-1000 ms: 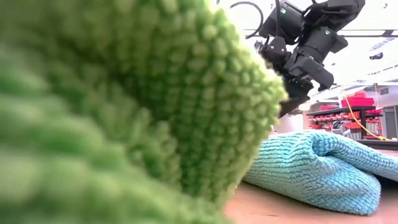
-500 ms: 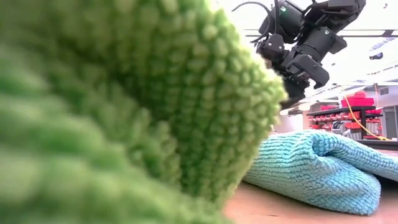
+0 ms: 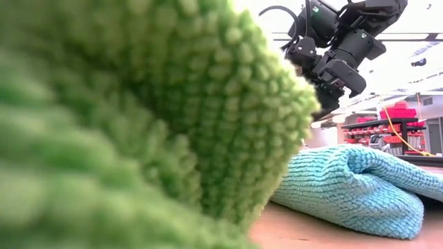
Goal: Fold microfiber towels
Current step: Fold the pink towel
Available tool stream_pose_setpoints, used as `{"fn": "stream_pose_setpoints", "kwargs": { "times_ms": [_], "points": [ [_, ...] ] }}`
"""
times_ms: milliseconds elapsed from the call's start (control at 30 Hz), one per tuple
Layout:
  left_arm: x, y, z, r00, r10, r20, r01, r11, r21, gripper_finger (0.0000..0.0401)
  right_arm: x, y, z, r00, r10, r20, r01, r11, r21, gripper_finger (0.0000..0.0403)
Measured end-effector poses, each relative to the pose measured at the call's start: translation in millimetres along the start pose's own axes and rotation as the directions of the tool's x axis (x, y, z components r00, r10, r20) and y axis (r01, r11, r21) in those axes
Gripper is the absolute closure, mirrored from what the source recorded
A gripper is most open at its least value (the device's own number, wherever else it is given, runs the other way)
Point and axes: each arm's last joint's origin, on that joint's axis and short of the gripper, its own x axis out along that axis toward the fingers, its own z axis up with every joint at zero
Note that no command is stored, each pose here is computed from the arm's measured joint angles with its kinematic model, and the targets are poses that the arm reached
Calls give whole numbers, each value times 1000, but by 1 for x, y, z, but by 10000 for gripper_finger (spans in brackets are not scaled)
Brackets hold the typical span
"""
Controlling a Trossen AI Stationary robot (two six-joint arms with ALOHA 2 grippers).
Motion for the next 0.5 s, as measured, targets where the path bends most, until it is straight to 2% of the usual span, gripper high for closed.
{"fn": "stream_pose_setpoints", "kwargs": {
  "times_ms": [133,300,500],
  "points": [
    [0,0,0,1000,-1,2,1,1000,1,335,0,0,0,1000,0,2,0,1000,-3,266],
    [-1,0,0,1000,0,3,0,1000,17,391,0,0,0,1000,0,3,0,1000,-6,266],
    [-7,0,2,1000,2,12,-2,1000,8,395,0,0,0,1000,0,2,0,1000,2,266]
  ]
}}
